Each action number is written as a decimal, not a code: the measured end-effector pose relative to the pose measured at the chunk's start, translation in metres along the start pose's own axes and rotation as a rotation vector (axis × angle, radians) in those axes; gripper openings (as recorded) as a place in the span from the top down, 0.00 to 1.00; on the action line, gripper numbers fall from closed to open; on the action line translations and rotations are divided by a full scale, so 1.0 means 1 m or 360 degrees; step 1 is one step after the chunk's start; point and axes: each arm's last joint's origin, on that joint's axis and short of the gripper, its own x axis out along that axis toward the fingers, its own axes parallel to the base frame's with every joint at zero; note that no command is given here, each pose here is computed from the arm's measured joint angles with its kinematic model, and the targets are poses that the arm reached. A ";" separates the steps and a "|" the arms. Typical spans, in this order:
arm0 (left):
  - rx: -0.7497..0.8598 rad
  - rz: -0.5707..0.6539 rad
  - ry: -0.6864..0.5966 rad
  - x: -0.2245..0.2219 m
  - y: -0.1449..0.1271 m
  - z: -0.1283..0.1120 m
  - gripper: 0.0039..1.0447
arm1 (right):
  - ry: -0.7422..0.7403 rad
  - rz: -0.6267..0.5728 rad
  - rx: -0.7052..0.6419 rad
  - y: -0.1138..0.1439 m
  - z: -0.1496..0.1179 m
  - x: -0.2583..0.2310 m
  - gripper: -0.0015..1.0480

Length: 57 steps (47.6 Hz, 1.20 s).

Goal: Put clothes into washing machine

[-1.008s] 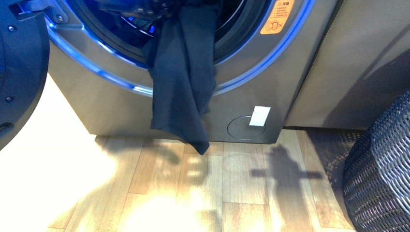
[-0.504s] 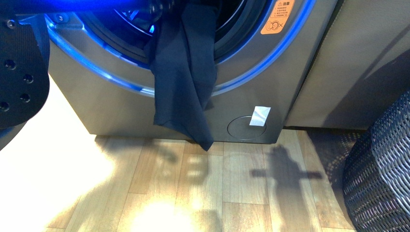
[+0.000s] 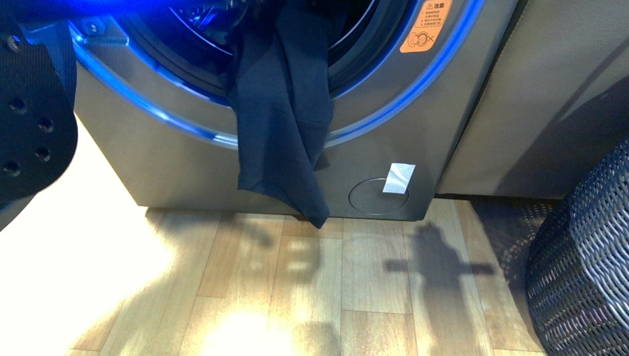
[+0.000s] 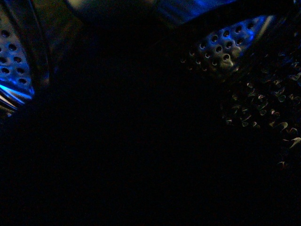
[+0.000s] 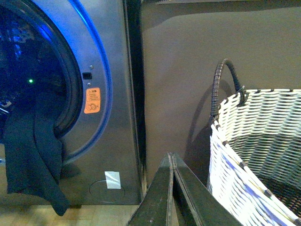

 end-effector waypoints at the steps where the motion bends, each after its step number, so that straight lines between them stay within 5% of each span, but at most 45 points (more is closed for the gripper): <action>1: 0.0000 0.0002 0.0006 0.000 0.001 -0.001 0.13 | 0.0000 0.0000 0.0000 0.000 0.000 0.000 0.98; 4: -0.0004 0.0009 0.0016 0.001 0.005 -0.001 0.02 | 0.0000 0.0000 0.0000 0.000 0.000 0.000 0.98; 9: -0.0010 0.0022 0.0044 0.002 0.013 -0.004 0.12 | 0.0000 0.0000 0.0000 0.000 0.000 0.000 0.98; 11: -0.0017 0.0018 0.0030 0.002 0.017 -0.004 0.04 | 0.0000 -0.0001 0.0000 0.000 0.000 0.000 0.98; 27: -0.0100 0.0023 -0.0071 -0.039 0.038 0.019 0.06 | 0.0000 -0.0001 0.0000 0.000 0.000 0.000 0.98; 43: -0.0115 -0.0038 -0.0079 -0.098 0.041 -0.001 0.06 | 0.0000 0.0000 0.0000 0.000 0.000 0.000 0.98; 57: -0.0138 -0.0044 -0.0199 -0.163 0.049 0.023 0.06 | 0.0000 -0.0001 0.0000 0.000 0.000 0.000 0.98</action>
